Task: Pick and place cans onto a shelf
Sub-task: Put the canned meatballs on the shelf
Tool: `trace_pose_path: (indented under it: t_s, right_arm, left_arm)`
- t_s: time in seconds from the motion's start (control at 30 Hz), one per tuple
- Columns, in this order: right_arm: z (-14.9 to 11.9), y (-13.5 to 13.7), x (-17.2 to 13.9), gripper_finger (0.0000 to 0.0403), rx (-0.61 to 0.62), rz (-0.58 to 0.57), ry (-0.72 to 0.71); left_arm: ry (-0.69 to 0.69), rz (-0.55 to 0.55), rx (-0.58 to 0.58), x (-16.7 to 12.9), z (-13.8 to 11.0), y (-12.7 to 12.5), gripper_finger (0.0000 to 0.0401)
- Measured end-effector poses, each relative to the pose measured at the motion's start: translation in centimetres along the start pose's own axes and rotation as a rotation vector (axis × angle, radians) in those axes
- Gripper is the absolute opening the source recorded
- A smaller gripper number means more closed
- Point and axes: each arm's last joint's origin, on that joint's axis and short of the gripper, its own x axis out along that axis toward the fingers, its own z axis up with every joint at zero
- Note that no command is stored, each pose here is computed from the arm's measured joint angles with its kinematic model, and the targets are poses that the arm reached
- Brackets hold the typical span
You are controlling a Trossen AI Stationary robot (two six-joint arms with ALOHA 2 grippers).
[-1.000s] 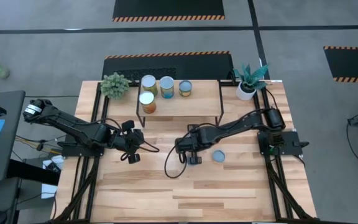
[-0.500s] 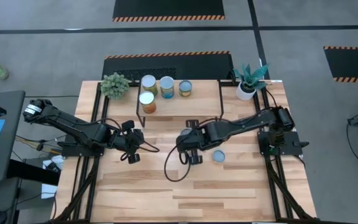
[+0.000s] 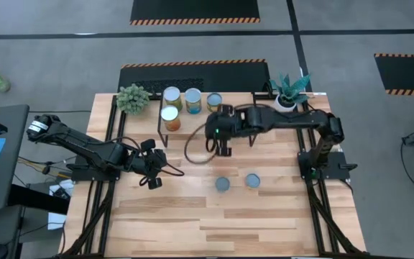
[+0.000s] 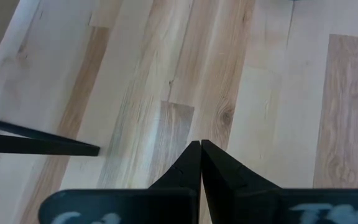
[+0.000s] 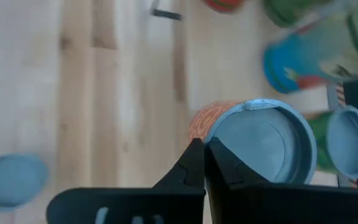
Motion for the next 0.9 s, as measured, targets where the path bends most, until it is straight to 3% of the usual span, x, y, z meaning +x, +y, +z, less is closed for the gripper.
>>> trace_pose_path:
  t_s: [0.27,0.6,0.9]
  right_arm:
    - [-0.6,-3.7,1.1,0.0009,0.057,0.067,-0.008]
    - [-0.7,-4.1,1.3,0.005,0.068,0.071,-0.009]
    - [-0.5,-4.3,2.1,0.0056,0.069,0.062,-0.014]
  left_arm:
    - [0.0,0.0,0.0,0.0,0.0,0.0,0.0]
    - [0.0,0.0,0.0,0.0,0.0,0.0,0.0]
    - [0.0,0.0,0.0,0.0,0.0,0.0,0.0]
